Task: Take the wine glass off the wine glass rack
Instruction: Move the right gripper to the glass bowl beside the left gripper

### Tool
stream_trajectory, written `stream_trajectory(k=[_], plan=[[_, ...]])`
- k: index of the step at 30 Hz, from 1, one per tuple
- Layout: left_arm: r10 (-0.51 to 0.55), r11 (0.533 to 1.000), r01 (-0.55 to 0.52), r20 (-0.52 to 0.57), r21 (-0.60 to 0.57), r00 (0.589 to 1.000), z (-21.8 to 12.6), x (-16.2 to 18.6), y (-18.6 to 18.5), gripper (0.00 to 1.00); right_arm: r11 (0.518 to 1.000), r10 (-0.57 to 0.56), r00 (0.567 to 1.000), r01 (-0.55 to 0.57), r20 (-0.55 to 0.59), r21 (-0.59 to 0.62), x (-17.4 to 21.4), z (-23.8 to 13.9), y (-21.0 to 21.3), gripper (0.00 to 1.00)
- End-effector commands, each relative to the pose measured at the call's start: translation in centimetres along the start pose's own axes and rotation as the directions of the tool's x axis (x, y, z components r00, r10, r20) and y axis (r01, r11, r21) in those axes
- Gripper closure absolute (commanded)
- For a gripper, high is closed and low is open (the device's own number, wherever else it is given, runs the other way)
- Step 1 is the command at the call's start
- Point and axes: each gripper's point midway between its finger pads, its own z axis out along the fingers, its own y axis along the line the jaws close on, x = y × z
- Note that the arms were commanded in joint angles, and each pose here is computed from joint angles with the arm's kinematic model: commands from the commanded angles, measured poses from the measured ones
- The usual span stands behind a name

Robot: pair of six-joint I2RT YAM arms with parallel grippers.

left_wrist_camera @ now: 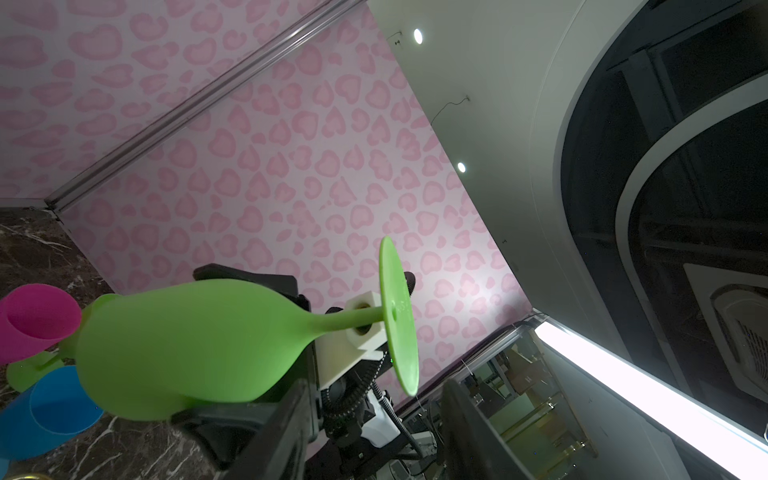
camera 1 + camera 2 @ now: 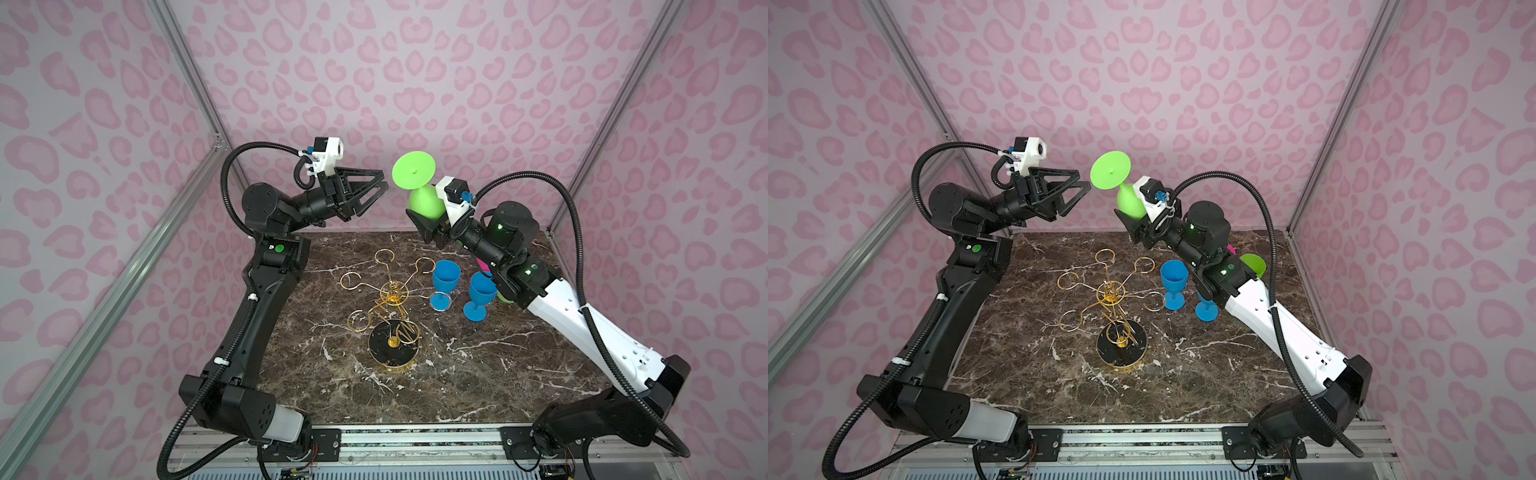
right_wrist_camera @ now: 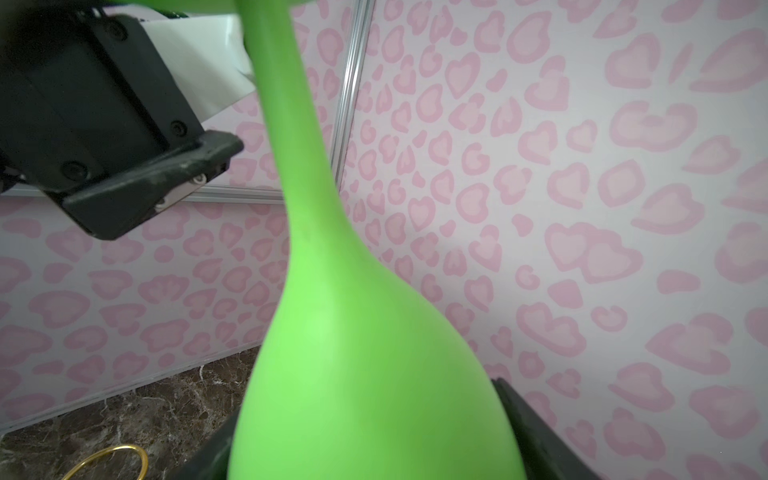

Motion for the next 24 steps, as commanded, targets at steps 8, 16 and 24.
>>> stream_trajectory(k=[8,16,24], plan=[[0.690,0.697,-0.635,0.074,-0.334,0.720,-3.6,-0.6,2.2,0.46,0.988,0.156,0.930,-0.146,-0.333,0.056,2.5,-6.2,0.0,0.31],[0.964,0.206,-0.912,-0.086,-0.356,0.251,-3.7,0.3,3.0,0.43,0.972,0.215,0.867,-0.234,-0.450,0.013,3.8,-10.0,2.0,0.33],[0.978,-0.152,-0.984,-0.161,-0.088,-0.136,-1.9,3.6,4.3,0.44,0.961,0.243,0.839,-0.277,-0.487,0.002,4.6,-9.5,2.7,0.34]])
